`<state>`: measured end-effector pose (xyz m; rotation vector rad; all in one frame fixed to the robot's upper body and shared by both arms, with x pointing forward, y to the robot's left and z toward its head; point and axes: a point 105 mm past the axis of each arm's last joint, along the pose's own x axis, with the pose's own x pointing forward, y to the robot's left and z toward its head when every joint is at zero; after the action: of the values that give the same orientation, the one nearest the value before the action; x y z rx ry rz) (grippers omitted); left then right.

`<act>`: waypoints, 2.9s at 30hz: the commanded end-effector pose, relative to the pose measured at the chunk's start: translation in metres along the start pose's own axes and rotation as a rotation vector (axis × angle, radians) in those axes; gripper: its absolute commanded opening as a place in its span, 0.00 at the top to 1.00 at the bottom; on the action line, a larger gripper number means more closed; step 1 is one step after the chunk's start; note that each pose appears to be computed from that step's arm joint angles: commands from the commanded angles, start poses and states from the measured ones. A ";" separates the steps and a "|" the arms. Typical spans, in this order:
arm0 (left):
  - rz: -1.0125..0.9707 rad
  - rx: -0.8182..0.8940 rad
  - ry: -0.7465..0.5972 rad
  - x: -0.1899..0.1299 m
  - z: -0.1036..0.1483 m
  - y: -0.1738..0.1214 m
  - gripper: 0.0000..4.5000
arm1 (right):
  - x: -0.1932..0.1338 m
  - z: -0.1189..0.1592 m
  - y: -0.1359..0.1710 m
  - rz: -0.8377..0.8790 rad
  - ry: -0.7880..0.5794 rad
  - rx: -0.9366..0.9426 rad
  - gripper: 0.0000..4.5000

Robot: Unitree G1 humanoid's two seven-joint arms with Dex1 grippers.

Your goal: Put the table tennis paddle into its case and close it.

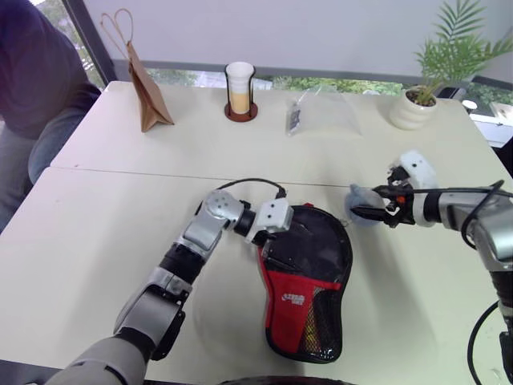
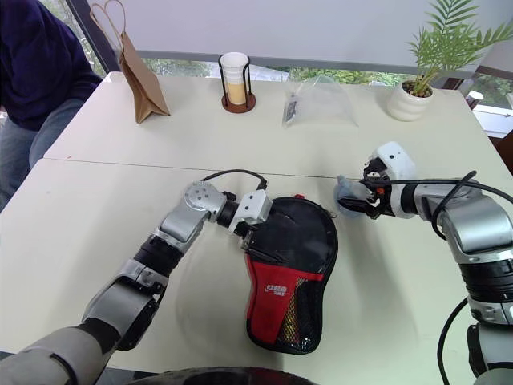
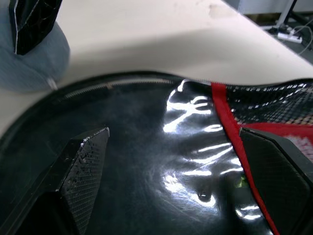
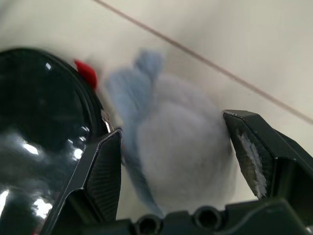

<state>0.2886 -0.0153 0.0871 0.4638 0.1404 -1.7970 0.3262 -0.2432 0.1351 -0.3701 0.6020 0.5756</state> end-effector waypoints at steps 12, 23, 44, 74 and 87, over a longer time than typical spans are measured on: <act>0.077 -0.072 0.044 0.016 -0.045 -0.006 0.00 | -0.006 -0.002 -0.010 -0.033 -0.011 0.021 0.49; 0.089 -0.154 0.054 0.022 -0.062 -0.014 0.00 | -0.030 -0.028 -0.010 -0.066 0.111 -0.030 0.97; 0.119 -0.173 0.032 0.029 -0.058 -0.006 0.00 | -0.084 -0.074 0.106 0.264 0.283 -0.263 0.97; 0.120 -0.172 0.034 0.034 -0.059 -0.009 0.00 | -0.098 -0.082 0.176 0.663 0.304 -0.666 0.97; 0.118 -0.150 0.010 0.036 -0.051 -0.008 0.00 | -0.052 -0.053 0.143 0.440 0.217 -0.649 0.97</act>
<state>0.2964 -0.0359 0.0603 0.3502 0.0934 -1.6472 0.1761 -0.1774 0.1030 -0.9104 0.7281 1.2039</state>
